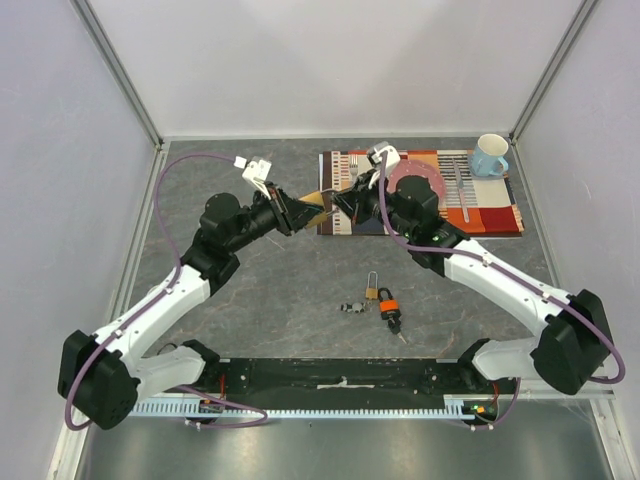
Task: Lock with the key
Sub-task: Lock the lock.
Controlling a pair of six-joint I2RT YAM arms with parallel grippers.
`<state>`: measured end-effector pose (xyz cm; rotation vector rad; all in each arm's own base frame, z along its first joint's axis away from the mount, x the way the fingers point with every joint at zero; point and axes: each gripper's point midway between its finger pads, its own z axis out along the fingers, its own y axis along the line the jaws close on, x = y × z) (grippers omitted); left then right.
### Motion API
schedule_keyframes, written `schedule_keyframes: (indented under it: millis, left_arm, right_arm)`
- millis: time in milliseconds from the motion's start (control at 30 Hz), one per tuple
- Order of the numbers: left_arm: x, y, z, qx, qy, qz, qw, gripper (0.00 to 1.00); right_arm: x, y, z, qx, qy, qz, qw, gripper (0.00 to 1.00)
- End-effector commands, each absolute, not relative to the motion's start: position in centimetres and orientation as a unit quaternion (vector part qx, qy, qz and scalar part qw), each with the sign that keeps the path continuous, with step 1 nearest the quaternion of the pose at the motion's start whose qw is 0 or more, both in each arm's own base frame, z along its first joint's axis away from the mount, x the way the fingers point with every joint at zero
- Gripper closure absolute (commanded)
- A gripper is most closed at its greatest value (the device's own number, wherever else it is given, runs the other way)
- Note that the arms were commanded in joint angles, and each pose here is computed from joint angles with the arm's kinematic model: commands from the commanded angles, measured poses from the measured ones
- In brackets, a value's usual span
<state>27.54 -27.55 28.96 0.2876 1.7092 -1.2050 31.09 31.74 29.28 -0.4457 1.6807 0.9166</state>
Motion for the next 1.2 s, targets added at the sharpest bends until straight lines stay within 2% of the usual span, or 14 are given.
schedule_keyframes:
  millis: [0,167,267,333,433,567,667,700,767,800,867,900,1000,1167]
  left_arm:
    - [25.1,-33.1,28.3,0.187,0.681,-0.562,0.430,0.98]
    - [25.6,-33.7,27.9,0.186,0.682,-0.562,0.430,0.98]
    - [25.8,-33.5,27.7,0.189,0.689,-0.550,0.433,0.98]
    - [26.0,-33.0,27.4,0.192,0.695,-0.532,0.445,0.98]
    - [26.1,-31.5,26.4,0.188,0.712,-0.506,0.449,0.98]
    - [26.3,-28.6,24.6,0.165,0.728,-0.493,0.447,0.98]
    - [26.7,-26.4,23.9,0.146,0.733,-0.490,0.448,0.98]
    - [26.9,-25.9,23.8,0.143,0.735,-0.489,0.448,0.98]
    - [27.2,-24.8,23.3,0.133,0.741,-0.481,0.449,0.98]
    - [27.3,-24.5,23.1,0.131,0.743,-0.479,0.448,0.98]
    - [27.4,-23.7,22.6,0.123,0.746,-0.479,0.446,0.98]
    - [27.5,-23.5,22.6,0.120,0.747,-0.479,0.446,0.98]
    - [27.4,-22.6,22.3,0.111,0.747,-0.484,0.442,0.98]
    - [26.8,-21.6,22.3,0.100,0.744,-0.490,0.443,0.98]
  right_arm:
    - [8.3,38.3,46.5,-0.424,0.371,0.722,0.402,1.00]
    - [7.1,38.8,47.0,-0.435,0.355,0.729,0.392,1.00]
    - [8.1,39.3,46.5,-0.425,0.383,0.712,0.407,1.00]
    - [10.3,39.6,46.6,-0.394,0.422,0.685,0.444,1.00]
    - [14.5,39.5,43.5,-0.352,0.521,0.611,0.481,1.00]
    - [18.7,37.9,40.8,-0.295,0.585,0.568,0.498,0.99]
    - [21.1,36.5,38.7,-0.259,0.619,0.544,0.504,0.79]
    - [22.0,36.0,38.1,-0.248,0.629,0.535,0.506,0.67]
    - [22.6,35.3,36.9,-0.238,0.645,0.521,0.506,0.56]
    - [23.3,34.7,36.6,-0.228,0.650,0.513,0.512,0.45]
    - [23.6,33.9,35.9,-0.220,0.658,0.504,0.514,0.32]
    - [24.2,33.2,35.8,-0.210,0.663,0.495,0.521,0.20]
    - [24.9,31.5,35.3,-0.194,0.672,0.479,0.530,0.02]
    - [25.9,29.5,32.8,-0.180,0.699,0.464,0.513,0.02]
